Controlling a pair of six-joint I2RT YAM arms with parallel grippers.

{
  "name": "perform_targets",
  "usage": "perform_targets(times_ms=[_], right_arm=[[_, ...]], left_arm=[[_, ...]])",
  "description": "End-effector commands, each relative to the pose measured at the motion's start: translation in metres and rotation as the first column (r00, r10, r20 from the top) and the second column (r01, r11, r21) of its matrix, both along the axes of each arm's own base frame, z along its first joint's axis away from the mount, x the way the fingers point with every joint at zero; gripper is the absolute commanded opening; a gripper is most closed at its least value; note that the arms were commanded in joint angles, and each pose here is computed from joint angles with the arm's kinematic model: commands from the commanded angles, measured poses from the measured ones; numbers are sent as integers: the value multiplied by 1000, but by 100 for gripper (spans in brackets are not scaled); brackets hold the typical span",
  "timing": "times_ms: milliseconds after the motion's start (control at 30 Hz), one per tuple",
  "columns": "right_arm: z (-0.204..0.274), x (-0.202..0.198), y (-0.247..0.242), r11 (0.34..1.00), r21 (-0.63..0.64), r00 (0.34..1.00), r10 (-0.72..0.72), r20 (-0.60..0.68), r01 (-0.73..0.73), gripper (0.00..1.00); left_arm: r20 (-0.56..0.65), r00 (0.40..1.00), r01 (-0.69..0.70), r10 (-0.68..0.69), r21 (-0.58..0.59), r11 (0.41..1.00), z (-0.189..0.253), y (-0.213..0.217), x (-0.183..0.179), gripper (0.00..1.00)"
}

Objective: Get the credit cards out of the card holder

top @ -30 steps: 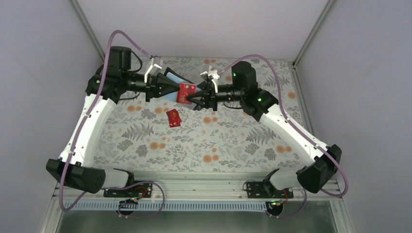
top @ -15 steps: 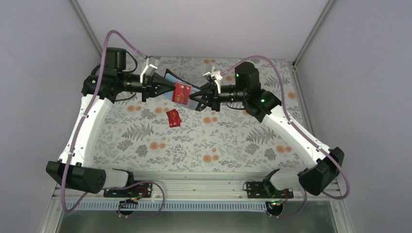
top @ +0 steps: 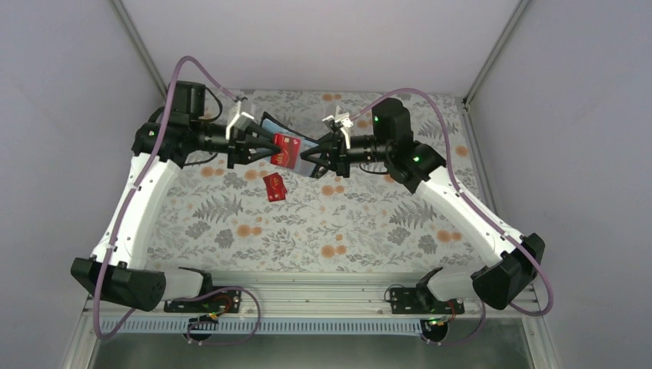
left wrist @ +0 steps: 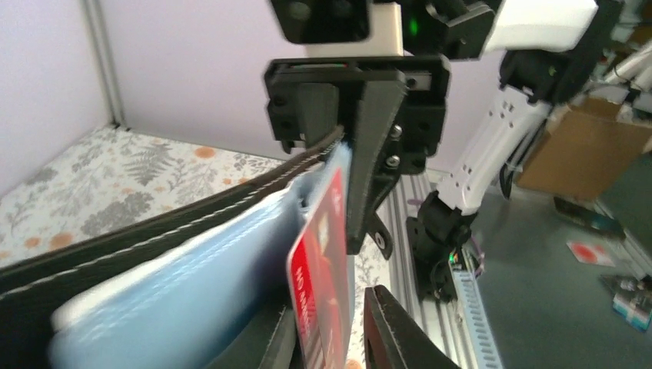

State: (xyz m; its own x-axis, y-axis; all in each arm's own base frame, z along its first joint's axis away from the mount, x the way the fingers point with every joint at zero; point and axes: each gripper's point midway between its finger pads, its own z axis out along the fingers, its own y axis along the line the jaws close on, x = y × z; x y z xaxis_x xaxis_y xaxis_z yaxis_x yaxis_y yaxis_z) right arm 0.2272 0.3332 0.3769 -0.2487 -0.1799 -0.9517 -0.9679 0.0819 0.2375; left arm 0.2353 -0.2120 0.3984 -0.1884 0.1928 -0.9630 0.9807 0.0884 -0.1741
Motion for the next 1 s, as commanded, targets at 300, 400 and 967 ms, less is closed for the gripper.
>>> perform_targets(times_ms=[300,400,967], right_arm=[[17,-10,-5,999,32,998,32,52,-33,4],[13,-7,-9,1000,20,998,7,54,-8,4],[-9,54,-54,953,-53,953,-300,-47,298,4]], left_arm=[[19,1000,15,-15,9,1000,0,-6,-3,3],[15,1000,8,-8,7,1000,2,-4,-3,11],[-156,952,-261,263,35,965,-29,47,56,2]])
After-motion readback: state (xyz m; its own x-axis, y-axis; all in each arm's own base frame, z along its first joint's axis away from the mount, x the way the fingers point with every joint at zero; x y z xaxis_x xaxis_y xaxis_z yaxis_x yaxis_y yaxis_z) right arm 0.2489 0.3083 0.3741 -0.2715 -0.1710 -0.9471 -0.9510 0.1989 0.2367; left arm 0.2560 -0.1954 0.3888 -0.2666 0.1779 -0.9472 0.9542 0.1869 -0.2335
